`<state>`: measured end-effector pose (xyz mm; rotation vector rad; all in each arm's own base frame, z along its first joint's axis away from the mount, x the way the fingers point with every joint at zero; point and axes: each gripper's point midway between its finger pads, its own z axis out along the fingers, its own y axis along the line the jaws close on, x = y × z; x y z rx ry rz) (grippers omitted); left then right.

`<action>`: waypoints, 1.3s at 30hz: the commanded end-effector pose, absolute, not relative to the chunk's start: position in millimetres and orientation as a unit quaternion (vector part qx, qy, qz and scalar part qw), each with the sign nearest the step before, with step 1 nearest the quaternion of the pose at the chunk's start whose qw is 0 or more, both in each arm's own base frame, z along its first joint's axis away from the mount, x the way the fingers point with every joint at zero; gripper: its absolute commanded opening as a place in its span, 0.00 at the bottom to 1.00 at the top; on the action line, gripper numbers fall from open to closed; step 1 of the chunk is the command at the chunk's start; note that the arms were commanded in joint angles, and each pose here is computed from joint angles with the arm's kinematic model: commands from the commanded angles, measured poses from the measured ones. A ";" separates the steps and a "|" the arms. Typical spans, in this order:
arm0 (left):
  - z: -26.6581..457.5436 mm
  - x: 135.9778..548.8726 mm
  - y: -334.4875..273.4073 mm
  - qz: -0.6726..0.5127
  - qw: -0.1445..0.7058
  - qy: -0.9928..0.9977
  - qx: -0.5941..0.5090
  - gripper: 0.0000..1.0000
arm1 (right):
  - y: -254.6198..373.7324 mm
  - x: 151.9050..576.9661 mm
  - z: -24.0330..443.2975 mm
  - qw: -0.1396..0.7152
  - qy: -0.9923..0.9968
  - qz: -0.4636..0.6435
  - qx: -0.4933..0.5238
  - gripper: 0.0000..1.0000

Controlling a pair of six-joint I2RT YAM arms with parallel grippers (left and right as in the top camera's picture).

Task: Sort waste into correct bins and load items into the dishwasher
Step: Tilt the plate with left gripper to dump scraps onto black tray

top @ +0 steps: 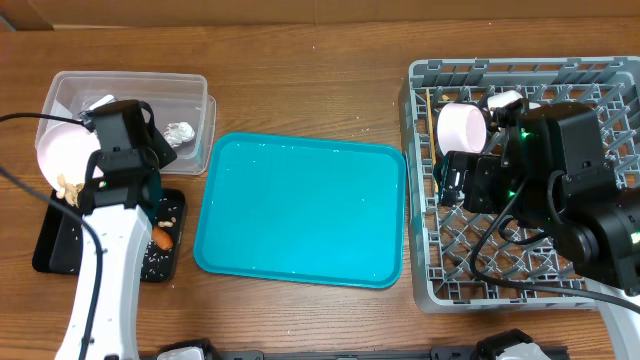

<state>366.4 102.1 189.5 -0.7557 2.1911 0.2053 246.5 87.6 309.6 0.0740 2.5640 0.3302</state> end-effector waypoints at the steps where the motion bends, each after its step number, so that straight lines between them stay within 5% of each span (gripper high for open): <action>1: 202.2 358.8 105.9 0.094 0.406 0.863 -0.286 0.04 | 88.7 247.0 313.2 0.279 0.951 0.126 0.027 1.00; 23: 144.5 327.1 104.1 0.042 0.424 0.860 -0.280 0.04 | 88.6 246.6 313.0 0.279 0.952 0.126 0.026 1.00; 39: 177.9 337.7 85.2 -0.011 0.483 0.853 -0.199 0.04 | 88.6 246.8 313.1 0.279 0.952 0.126 0.026 1.00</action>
